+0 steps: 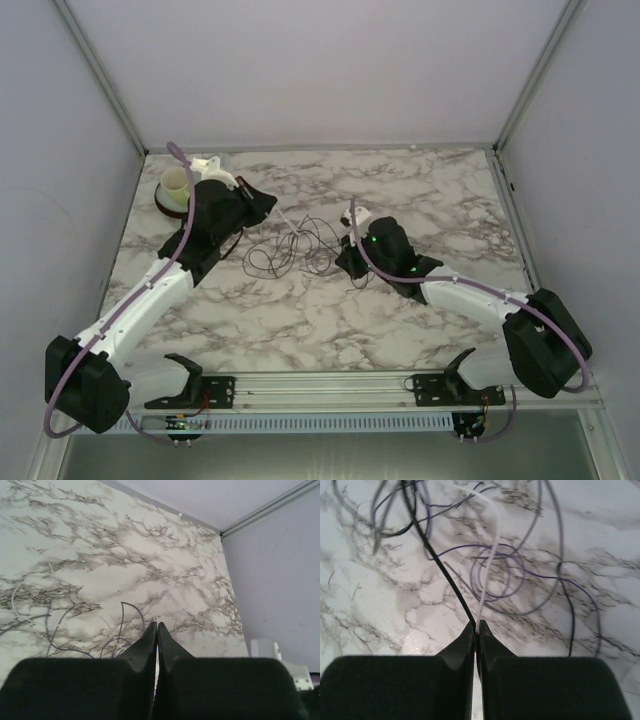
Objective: Zip-tie the wires
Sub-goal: Adjust the cable at the center of the board.
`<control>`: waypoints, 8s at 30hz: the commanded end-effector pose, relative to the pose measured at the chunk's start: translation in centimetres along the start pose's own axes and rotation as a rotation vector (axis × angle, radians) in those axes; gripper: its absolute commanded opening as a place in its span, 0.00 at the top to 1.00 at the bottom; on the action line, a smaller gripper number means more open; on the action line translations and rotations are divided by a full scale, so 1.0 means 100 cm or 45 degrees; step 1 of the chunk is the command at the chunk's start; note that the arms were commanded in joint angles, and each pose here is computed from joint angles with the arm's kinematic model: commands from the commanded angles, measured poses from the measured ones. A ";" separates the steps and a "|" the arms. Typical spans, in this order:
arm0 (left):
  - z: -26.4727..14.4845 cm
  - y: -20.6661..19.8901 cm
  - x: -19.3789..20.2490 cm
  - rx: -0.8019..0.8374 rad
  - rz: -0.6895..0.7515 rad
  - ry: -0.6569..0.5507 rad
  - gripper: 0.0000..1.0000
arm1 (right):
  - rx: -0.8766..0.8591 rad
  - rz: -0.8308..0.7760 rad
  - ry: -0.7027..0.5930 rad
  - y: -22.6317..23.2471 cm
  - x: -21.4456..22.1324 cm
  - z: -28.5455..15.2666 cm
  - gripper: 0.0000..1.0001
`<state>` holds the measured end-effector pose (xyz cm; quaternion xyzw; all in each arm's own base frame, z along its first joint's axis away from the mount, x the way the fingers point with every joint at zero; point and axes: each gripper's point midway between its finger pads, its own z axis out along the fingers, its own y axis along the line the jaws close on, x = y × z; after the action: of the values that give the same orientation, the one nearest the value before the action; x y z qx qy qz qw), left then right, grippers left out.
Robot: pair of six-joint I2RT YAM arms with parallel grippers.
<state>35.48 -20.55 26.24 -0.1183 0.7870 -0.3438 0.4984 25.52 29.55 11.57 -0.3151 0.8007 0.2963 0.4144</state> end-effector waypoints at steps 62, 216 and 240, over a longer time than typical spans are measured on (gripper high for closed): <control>-0.040 -0.057 -0.038 0.234 0.284 0.032 1.00 | -0.167 -0.002 -0.616 -0.021 -0.195 0.009 0.58; -0.024 -0.141 -0.024 0.968 0.418 0.553 1.00 | -0.168 -0.856 -0.756 -0.025 -0.132 -0.063 0.47; -0.039 -0.135 -0.007 1.075 0.459 0.681 1.00 | -0.551 -1.102 -0.634 -0.020 -0.159 -0.007 0.50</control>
<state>30.85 -28.68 34.95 0.2993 0.7071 -0.5502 0.3282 34.76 30.71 24.61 -0.5826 0.4354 0.3131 0.6107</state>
